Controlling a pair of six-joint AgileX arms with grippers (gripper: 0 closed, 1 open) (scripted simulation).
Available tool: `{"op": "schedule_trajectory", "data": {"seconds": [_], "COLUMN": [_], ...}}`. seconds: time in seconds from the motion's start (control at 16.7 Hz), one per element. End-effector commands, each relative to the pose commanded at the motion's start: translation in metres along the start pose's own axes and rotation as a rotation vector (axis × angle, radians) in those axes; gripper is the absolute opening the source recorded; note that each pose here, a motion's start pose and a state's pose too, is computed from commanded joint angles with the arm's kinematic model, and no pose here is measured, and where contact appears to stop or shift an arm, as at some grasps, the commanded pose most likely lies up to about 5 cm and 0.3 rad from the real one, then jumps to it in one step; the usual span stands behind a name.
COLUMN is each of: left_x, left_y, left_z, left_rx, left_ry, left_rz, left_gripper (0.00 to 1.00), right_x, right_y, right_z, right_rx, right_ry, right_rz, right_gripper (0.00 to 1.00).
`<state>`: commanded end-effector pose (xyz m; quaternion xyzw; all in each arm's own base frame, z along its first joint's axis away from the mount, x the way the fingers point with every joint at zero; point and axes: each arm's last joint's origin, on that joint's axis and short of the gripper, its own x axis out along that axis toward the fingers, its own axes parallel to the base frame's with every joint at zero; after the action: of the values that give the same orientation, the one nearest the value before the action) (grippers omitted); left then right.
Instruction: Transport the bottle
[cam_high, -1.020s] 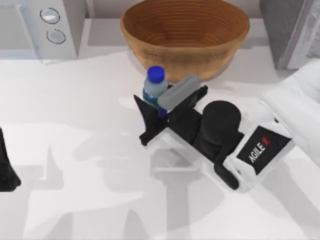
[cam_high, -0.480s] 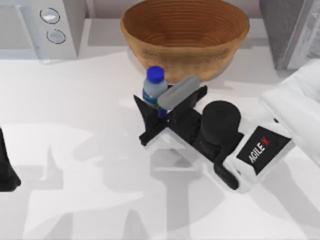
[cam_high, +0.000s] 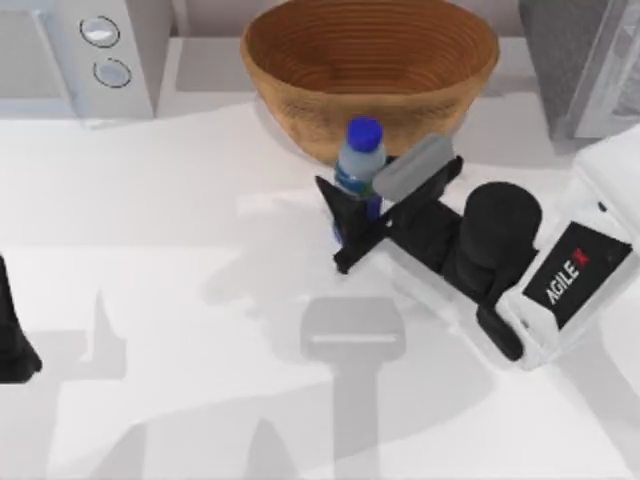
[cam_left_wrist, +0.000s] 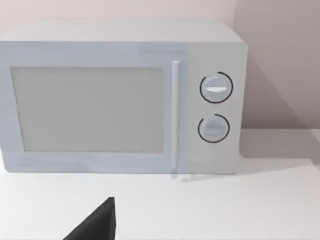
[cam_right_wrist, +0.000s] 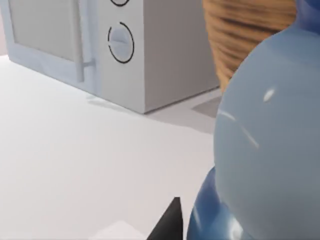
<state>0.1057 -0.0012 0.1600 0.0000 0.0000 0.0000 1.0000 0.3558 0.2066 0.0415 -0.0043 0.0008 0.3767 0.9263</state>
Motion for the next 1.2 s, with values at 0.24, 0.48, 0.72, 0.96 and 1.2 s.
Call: {"op": "schedule_trajectory", "data": {"seconds": [0.24,0.48,0.72,0.96,1.2], "left_x": [0.000,0.000,0.000,0.000,0.000], "left_y": [0.000,0.000,0.000,0.000,0.000], "left_z": [0.000,0.000,0.000,0.000,0.000], "left_rx": [0.000,0.000,0.000,0.000,0.000], "left_ry": [0.000,0.000,0.000,0.000,0.000], "left_rz": [0.000,0.000,0.000,0.000,0.000], "left_gripper": [1.00,1.00,1.00,1.00,1.00], "right_x": [-0.052,-0.128,-0.203,-0.245,-0.248], "right_y": [-0.070,-0.127,-0.155,-0.161,-0.161], "right_z": [0.006,0.015,0.025,0.031,0.032], "right_rx": [0.000,-0.002,-0.005,-0.009,-0.009], "right_ry": [0.001,0.002,0.002,0.002,0.002], "right_rz": [-0.004,-0.002,-0.005,-0.006,-0.007], "right_gripper": [0.00,0.00,0.00,0.00,0.00]}}
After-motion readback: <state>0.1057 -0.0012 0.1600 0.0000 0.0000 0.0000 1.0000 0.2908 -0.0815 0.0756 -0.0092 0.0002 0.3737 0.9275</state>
